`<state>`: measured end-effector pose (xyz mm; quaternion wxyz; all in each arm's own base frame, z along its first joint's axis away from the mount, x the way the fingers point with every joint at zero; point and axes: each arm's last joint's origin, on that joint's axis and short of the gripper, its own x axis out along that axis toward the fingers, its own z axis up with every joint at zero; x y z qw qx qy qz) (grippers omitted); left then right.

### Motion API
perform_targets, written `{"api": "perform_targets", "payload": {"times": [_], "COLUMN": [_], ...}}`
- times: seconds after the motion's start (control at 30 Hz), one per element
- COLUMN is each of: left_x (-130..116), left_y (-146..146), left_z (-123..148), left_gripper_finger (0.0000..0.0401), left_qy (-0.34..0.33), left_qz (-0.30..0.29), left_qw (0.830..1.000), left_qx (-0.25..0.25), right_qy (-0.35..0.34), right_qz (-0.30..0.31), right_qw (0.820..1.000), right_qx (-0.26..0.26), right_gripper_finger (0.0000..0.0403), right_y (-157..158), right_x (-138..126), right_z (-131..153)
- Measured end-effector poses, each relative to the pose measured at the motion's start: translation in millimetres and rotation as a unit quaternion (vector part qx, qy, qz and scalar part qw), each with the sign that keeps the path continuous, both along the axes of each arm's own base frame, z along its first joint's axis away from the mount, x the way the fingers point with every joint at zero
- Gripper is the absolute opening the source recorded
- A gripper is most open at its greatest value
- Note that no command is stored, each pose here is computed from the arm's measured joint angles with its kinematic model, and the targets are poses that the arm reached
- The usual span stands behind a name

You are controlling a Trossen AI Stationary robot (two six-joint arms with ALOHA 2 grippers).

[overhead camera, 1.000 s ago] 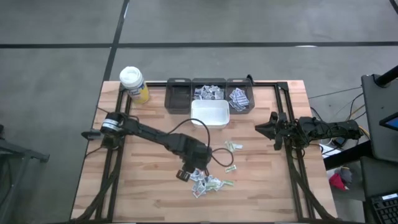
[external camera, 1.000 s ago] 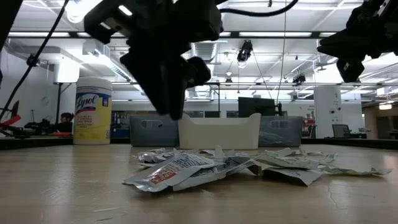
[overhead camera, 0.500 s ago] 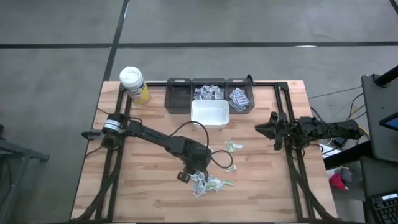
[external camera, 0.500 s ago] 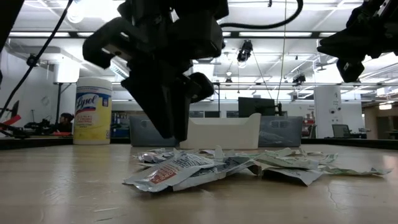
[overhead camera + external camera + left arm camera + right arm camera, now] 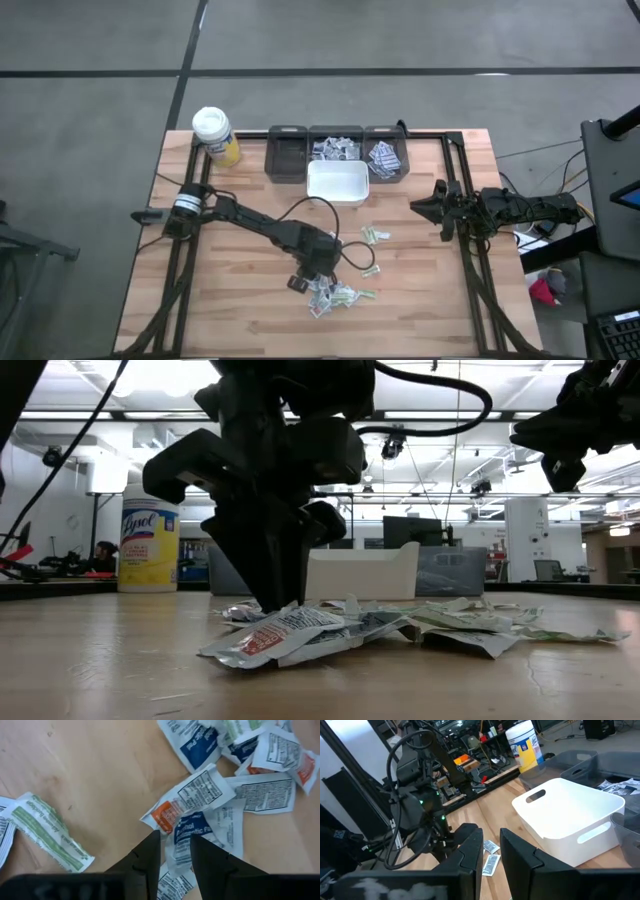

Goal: Pick & Place First Aid Supplies
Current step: Put the alcohol pad into the middle black bin

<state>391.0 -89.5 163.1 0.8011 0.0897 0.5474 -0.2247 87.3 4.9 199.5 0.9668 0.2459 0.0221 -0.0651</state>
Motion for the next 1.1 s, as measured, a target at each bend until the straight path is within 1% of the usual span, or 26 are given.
{"api": "perform_targets", "payload": {"times": [0.13, 0.4, 0.47, 0.7, 0.83, 0.93, 1.1], "left_x": [0, 0, 0, 0, 0, -1, 1], "left_y": [0, 1, 1, 2, 3, 3, 2], "left_z": [0, 0, 0, 1, 14, 27, 37], "left_gripper_finger": [0.009, 0.0017, 0.0005, 0.0001, 0.0001, 0.0001, 0.0], "left_qy": [0.0, 0.001, 0.001, 0.007, 0.013, 0.005, -0.01], "left_qz": [0.001, 0.002, 0.002, 0.004, 0.001, -0.018, -0.063], "left_qw": [1.0, 1.0, 1.0, 1.0, 1.0, 1.0, 0.998], "left_qx": [0.0, -0.001, -0.001, 0.001, 0.006, 0.012, 0.014], "right_qy": [0.0, 0.0, 0.0, 0.0, 0.0, 0.0, 0.0], "right_qz": [0.0, 0.0, 0.0, 0.0, 0.0, 0.0, 0.0], "right_qw": [1.0, 1.0, 1.0, 1.0, 1.0, 1.0, 1.0], "right_qx": [0.0, 0.0, 0.0, 0.0, 0.0, 0.0, 0.0], "right_gripper_finger": [0.0063, 0.0063, 0.0063, 0.0063, 0.0063, 0.0063, 0.0063], "right_y": [0, 0, 0, 0, 0, 0, 0], "right_x": [0, 0, 0, 0, 0, 0, 0], "right_z": [0, 0, 0, 0, 0, 0, 0]}}
